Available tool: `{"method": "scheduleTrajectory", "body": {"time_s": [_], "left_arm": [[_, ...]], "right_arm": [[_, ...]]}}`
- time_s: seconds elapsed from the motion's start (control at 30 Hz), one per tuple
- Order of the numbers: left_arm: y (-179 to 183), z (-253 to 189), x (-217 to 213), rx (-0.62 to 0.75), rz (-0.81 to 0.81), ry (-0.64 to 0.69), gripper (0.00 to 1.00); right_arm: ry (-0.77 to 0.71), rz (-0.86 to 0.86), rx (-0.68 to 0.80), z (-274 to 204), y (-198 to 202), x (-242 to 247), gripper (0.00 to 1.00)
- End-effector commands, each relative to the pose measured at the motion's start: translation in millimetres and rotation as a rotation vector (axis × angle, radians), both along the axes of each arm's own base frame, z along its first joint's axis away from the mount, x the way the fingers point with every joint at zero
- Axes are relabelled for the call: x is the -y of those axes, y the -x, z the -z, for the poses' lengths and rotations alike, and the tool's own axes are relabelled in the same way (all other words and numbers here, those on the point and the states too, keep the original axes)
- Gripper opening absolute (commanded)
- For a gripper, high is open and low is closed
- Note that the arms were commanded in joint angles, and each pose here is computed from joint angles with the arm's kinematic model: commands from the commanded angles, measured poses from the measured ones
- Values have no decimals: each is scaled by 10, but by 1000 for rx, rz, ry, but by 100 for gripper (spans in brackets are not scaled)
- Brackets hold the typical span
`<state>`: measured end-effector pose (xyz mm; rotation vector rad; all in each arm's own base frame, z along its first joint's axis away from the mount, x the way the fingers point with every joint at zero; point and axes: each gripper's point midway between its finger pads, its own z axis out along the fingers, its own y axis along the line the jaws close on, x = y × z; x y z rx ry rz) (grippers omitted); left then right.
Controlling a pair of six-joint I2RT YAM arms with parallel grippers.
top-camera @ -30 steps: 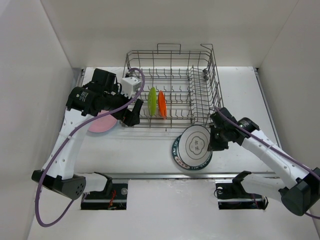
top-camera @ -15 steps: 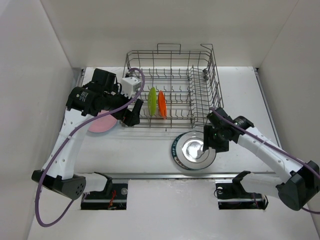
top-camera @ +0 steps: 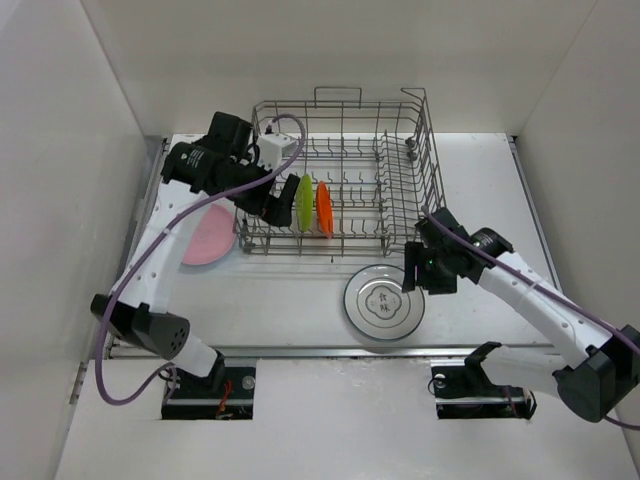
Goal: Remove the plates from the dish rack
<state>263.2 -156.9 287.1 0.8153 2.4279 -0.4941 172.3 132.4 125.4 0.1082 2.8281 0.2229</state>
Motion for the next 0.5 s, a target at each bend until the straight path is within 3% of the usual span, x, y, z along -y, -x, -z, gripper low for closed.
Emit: {"method": "scheduleTrajectory", "body": {"time_s": [0.0, 0.13, 0.3, 0.33, 0.47], "left_arm": [[-271, -152, 130, 52, -58, 28, 100], [-763, 43, 249, 35, -158, -15, 100], [-1475, 114, 186, 117, -377, -120, 100], [-1610, 257, 109, 119, -431, -181, 100], [-1884, 289, 136, 185, -477, -176, 100]], "right_arm": [[-100, -66, 231, -513, -369, -218, 69], [-154, -141, 369, -906, -569, -374, 69], [-164, -141, 576, -1545, -938, -445, 69], [-147, -141, 578, -1551, -1005, -460, 69], [-97, -108, 637, -1725, -1163, -399, 68]]}}
